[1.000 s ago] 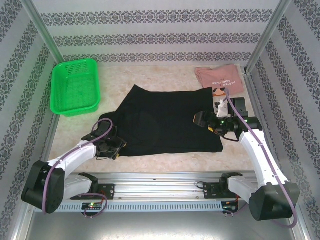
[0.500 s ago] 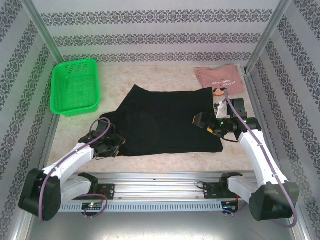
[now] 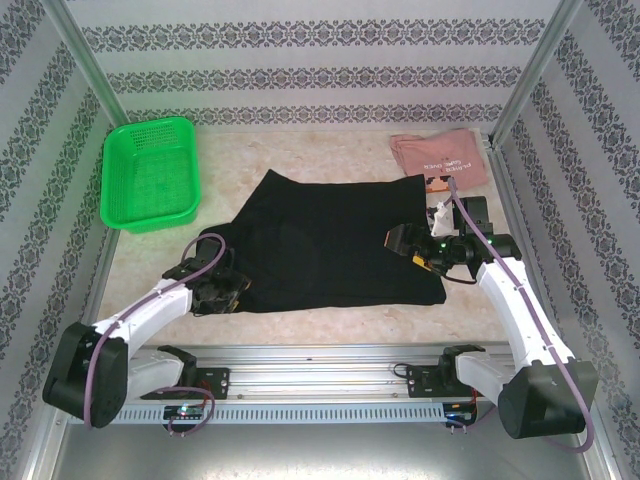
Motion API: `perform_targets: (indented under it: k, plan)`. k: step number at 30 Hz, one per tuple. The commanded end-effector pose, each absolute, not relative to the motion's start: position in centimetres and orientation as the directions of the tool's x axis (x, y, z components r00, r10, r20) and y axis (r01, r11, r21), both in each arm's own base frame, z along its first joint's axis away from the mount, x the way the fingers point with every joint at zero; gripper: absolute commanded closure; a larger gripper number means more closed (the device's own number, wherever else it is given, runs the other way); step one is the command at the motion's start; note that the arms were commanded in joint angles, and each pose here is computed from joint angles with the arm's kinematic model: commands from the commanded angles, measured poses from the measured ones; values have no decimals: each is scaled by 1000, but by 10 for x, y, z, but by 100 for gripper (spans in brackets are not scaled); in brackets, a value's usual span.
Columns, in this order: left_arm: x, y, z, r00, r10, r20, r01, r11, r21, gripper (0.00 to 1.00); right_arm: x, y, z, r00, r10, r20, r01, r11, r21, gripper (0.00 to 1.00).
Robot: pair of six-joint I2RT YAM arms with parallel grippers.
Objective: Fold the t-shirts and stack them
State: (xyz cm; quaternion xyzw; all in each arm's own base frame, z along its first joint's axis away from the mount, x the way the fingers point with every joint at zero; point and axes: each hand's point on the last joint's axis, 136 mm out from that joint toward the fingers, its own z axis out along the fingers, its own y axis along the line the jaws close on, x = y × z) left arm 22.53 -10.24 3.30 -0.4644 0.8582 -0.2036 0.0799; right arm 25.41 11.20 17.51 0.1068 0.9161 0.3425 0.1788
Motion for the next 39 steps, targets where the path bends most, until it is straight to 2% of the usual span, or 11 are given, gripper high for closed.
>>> perform_targets:
  k: [1,6,15,19,29,39]
  plan:
    - [234,-108,40,-564,-825,39,-745,487,-456,55,248,117,172,-921,304,-244,64,735,675,2]
    - [234,-108,35,-558,-829,42,-747,480,-459,61,247,116,170,-919,309,-243,71,737,672,2]
    - [239,-111,34,-567,-823,46,-738,482,-472,93,250,116,172,-918,310,-248,69,740,670,2]
    - [242,-113,40,-573,-818,38,-725,485,-490,100,250,116,173,-915,314,-253,67,738,672,2]
    - [277,-125,74,-645,-763,-36,-630,558,-540,100,258,115,179,-909,315,-272,57,742,667,2]
    - [329,-147,77,-753,-651,-92,-520,675,-523,100,262,114,177,-907,321,-272,63,743,666,2]
